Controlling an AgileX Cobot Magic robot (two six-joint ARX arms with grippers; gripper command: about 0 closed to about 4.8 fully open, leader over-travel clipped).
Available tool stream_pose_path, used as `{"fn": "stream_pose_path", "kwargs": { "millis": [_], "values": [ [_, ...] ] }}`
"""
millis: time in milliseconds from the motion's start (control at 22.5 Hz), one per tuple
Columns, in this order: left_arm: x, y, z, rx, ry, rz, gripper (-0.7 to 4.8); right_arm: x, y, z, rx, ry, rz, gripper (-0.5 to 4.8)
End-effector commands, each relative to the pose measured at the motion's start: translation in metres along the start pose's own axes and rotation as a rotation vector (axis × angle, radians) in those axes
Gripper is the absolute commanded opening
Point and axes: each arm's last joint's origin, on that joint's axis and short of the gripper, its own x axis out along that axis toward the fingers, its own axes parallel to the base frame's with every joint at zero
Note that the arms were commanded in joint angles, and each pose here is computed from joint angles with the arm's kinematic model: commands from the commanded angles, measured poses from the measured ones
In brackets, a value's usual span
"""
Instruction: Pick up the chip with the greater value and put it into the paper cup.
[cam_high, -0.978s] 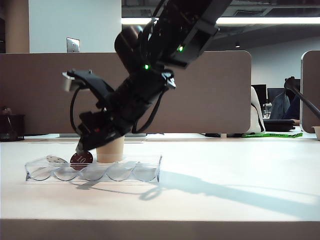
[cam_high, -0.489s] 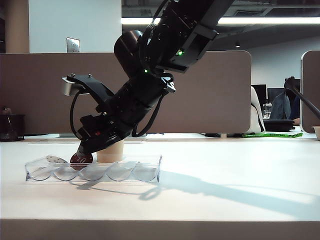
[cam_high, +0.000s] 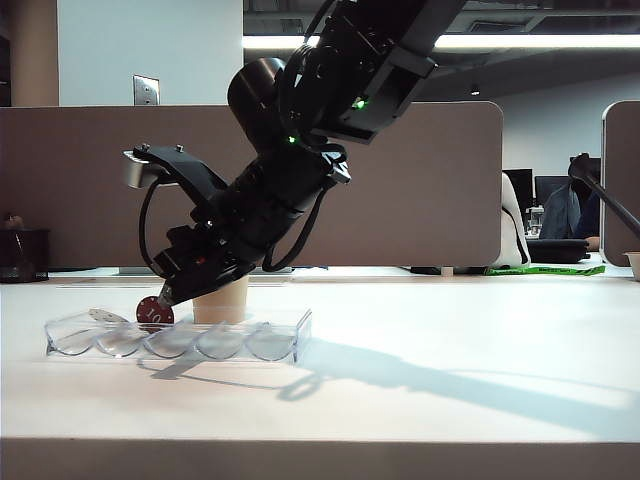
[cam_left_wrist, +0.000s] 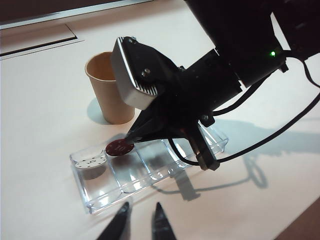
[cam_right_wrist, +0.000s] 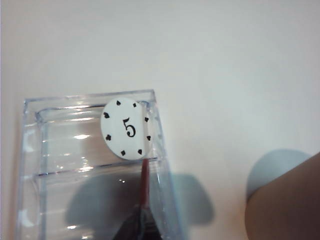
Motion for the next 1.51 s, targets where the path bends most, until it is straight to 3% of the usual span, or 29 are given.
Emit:
{"fn": "stream_pose_path", "kwargs": {
  "millis": [44,801,1156,1512],
  "values": [
    [0.000,0.000,0.002,0.011,-0.014,-0.004,0.60,-0.001,0.000,0.003,-0.004,-0.011,-0.001,-0.01],
    [0.000,0.000,0.002,0.007,-0.013,0.000,0.60,-0.028,-0.001,0.042,-0.049,-0.116,-0.075,-0.01],
    [0.000,0.000,0.002,0.008,-0.014,0.008,0.60,-0.056,-0.012,0.068,-0.072,-0.219,-0.263,-0.02],
    [0.000,0.001,0.003,0.012,-0.020,0.009,0.60,-0.060,-0.023,0.062,-0.040,-0.155,-0.404,-0.01]
  ]
}}
